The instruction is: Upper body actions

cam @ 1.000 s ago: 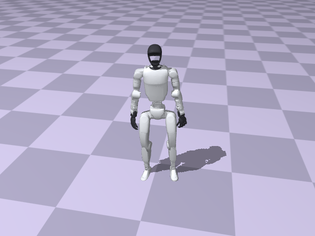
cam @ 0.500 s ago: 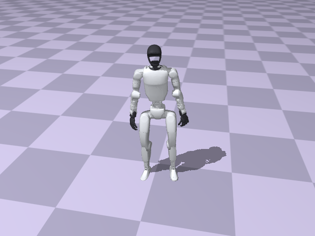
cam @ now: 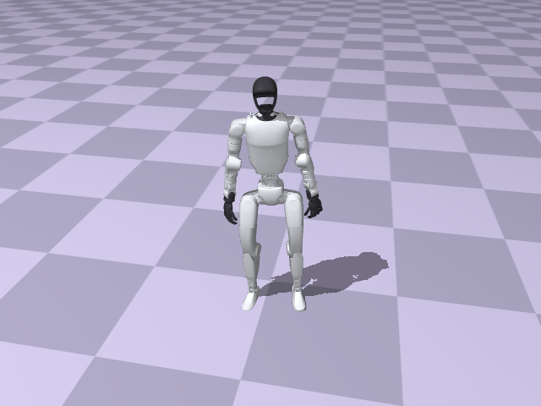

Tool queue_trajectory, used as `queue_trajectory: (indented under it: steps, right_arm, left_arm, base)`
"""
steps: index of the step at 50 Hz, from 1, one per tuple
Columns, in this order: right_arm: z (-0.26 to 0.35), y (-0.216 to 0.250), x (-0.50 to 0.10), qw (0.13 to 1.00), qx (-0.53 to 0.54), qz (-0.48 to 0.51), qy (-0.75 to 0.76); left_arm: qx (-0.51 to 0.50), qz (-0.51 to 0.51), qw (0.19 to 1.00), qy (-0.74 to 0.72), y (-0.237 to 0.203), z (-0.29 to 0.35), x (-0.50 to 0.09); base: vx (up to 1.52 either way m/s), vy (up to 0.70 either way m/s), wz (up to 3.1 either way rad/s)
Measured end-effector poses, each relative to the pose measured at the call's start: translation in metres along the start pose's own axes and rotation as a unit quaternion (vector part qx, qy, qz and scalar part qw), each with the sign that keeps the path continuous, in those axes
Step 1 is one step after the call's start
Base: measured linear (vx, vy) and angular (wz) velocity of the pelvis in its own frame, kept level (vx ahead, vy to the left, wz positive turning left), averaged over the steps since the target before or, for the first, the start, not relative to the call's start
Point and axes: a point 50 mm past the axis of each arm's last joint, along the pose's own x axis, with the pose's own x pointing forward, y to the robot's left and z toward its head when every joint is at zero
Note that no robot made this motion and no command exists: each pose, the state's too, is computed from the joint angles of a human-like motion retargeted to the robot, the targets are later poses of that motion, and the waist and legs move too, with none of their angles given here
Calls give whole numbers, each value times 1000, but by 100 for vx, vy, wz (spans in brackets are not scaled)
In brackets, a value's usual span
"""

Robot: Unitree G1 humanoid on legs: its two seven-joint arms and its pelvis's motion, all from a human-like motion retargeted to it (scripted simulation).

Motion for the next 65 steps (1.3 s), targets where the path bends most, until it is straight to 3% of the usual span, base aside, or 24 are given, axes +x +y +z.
queue_trajectory:
  steps: [16, 27, 41, 49, 55, 65]
  right_arm:
    - [17, -35, 1, 999, -16, -40, -21]
    - [58, -86, -3, 992, -35, -103, -71]
    - [171, -221, -72, 922, -59, -312, -223]
    - [213, -282, -136, 852, -80, -466, -227]
    - [202, -324, -177, 807, -33, -558, -191]
    - [139, -361, -206, 761, 36, -646, -50]
  left_arm:
    - [-31, 30, 999, -25, 16, 4, 0]
    - [-38, 88, 994, -54, 56, 11, -6]
    - [-45, 333, 923, -189, 172, 49, -55]
    - [-91, 316, 932, -156, 191, 19, -60]
    - [-85, 309, 933, -165, 203, 29, -67]
    - [18, 341, 918, -202, 210, 75, -80]
  base:
    - [-7, 5, -5]
    - [-17, -4, 33]
    - [-34, -5, 36]
    - [-19, -4, 68]
    - [-12, -7, 120]
    - [-4, -5, 64]
